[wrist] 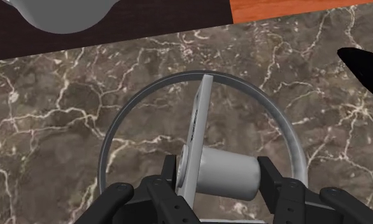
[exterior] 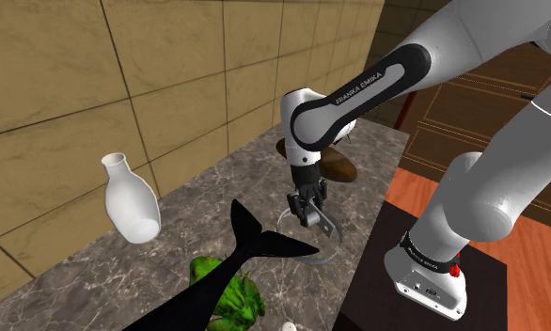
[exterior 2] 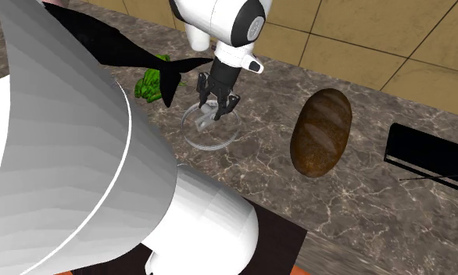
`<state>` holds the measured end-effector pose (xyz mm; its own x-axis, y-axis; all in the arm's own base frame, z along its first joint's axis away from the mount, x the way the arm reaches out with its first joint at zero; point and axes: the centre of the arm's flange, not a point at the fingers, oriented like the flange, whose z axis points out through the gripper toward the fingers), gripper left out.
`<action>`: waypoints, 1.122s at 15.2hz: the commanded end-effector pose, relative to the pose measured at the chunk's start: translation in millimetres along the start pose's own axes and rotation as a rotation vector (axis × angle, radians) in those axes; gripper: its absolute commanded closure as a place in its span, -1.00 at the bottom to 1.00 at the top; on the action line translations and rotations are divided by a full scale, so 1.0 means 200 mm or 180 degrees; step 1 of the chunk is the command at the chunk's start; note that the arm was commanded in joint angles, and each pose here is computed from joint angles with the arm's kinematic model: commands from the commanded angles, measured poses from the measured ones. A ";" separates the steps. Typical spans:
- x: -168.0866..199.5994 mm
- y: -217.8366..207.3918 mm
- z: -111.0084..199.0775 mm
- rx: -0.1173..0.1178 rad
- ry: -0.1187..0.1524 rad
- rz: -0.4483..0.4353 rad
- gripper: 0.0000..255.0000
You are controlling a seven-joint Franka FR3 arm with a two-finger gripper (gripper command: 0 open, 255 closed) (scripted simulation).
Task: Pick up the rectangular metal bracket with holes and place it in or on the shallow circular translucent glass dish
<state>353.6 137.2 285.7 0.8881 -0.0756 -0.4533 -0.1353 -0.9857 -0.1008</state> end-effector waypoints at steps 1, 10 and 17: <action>0.03 0.01 0.05 0.0000 0.0002 0.0000 1.00; 0.03 0.01 0.05 0.0000 0.0002 0.0000 -1.00; 0.03 0.01 -0.15 0.0000 0.0002 0.0000 -1.00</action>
<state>366.8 132.6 297.4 0.8890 -0.0755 -0.4516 -0.1354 -0.9856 -0.1017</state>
